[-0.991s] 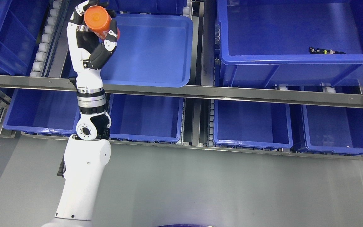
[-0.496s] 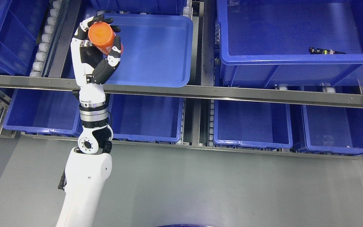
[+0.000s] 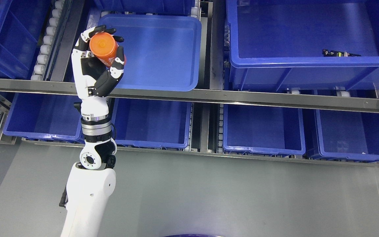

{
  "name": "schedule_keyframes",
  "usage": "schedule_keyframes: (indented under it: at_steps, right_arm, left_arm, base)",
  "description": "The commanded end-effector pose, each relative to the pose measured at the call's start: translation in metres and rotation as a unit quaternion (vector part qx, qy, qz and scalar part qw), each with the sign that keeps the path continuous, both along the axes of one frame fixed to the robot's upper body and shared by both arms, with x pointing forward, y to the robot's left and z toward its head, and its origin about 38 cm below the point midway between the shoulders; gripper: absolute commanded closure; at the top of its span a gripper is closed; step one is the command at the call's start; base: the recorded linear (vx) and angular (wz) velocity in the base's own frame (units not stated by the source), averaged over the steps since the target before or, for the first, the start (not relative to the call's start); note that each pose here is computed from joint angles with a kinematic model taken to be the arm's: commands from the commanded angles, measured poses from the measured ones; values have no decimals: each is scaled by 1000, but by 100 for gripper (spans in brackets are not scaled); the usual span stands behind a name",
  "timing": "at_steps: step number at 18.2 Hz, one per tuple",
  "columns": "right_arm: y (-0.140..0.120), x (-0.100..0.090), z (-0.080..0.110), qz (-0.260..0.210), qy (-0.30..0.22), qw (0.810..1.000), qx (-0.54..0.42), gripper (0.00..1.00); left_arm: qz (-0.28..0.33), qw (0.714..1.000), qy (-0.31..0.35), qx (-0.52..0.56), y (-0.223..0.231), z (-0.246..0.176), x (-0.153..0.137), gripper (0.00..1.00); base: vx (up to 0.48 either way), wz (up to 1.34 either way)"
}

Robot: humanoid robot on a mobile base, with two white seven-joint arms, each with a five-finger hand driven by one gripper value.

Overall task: Grab orange capacitor from left shelf to right desk
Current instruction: 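Lower the held capacitor down past the shelf edge toward the robot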

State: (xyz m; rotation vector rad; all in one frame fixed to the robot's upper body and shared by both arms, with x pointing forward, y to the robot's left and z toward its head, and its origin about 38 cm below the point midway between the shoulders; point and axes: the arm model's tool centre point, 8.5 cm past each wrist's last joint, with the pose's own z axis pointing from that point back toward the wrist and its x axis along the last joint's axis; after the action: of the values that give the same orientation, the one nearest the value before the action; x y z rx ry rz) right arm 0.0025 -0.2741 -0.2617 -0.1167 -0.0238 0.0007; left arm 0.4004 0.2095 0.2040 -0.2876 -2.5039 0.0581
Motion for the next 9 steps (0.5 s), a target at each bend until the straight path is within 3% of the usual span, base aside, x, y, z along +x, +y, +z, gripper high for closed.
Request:
schedule_keyframes:
  at_steps: [1, 9]
  right_arm:
    - [-11, -7, 1, -5, 1, 1000, -9, 0]
    - [-11, -7, 1, -5, 1, 1000, -9, 0]
  left_arm:
    - [2, 1000, -10, 6, 5, 4, -9, 100]
    - [1, 1000, -3, 5, 6, -5, -24, 100]
  base:
    - [0, 0]
    - [0, 0]
